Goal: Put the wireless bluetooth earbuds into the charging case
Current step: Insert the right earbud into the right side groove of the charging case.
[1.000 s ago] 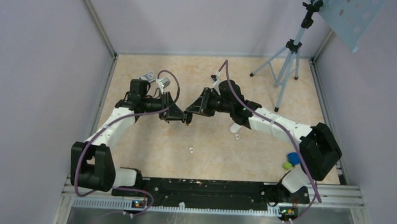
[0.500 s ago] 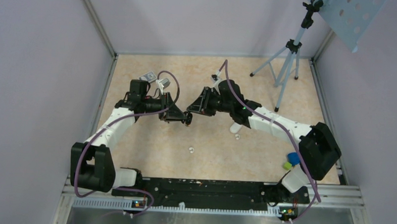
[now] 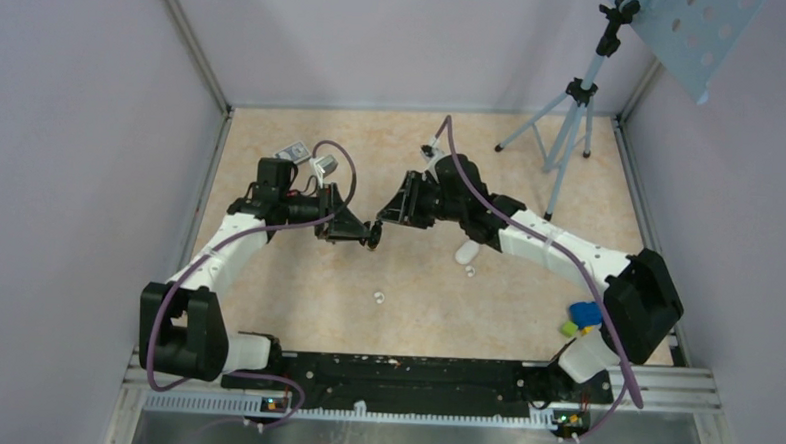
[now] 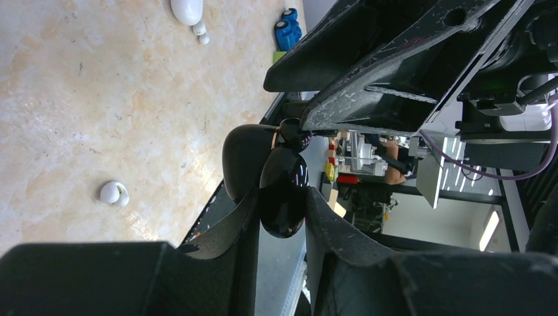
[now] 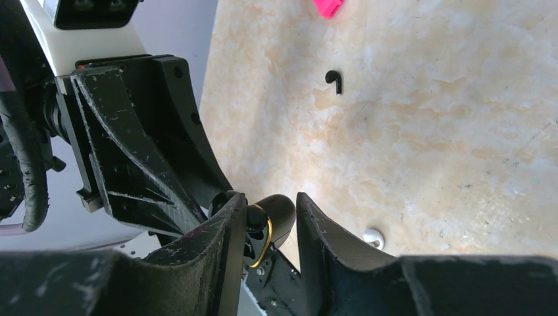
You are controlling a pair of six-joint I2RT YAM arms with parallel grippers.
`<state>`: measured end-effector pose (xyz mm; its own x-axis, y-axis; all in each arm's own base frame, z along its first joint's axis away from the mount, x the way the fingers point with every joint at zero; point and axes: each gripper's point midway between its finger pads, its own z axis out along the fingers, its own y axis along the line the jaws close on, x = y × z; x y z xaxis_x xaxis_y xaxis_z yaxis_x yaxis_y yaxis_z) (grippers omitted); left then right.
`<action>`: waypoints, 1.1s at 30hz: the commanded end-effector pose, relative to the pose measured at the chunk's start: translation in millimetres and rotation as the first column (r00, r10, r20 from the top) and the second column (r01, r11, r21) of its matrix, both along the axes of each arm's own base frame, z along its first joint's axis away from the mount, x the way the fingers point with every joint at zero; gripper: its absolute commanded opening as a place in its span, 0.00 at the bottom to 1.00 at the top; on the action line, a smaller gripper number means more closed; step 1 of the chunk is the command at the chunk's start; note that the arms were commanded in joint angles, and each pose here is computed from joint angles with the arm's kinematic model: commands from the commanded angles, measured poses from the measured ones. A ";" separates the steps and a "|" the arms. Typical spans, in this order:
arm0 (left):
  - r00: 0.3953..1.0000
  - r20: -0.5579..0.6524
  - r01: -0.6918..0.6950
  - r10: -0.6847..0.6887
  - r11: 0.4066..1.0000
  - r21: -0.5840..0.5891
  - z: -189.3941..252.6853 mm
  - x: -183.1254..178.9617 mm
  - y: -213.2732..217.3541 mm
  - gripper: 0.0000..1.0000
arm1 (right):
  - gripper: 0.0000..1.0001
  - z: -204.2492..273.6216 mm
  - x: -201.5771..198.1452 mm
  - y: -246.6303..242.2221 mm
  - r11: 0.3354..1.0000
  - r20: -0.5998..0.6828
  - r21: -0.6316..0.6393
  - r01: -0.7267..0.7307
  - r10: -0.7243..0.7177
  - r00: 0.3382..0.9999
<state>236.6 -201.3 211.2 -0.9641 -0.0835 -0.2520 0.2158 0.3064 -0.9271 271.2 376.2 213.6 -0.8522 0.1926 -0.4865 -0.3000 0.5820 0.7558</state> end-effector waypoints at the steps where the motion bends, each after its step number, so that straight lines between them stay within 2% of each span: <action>1: 0.996 0.085 0.035 -0.031 0.999 -0.035 21.2 -0.8 -1.5 0.00 | 0.33 33.0 6.9 -1.7 1.000 0.103 0.006 -0.025 0.024 0.994; 7: 0.996 0.087 0.032 -0.029 0.999 -0.033 21.7 1.1 -1.3 0.00 | 0.32 41.7 2.5 4.3 0.997 0.126 0.033 -0.076 0.071 0.990; 17: 0.996 0.079 0.032 -0.030 0.999 -0.029 18.5 2.8 -1.6 0.00 | 0.23 45.0 -2.0 -1.1 0.997 0.139 0.038 -0.073 0.067 0.988; 33: 0.997 0.077 0.025 -0.023 0.999 -0.023 17.5 6.5 -1.6 0.00 | 0.21 39.4 -17.0 4.0 0.989 0.123 0.051 -0.136 0.129 0.984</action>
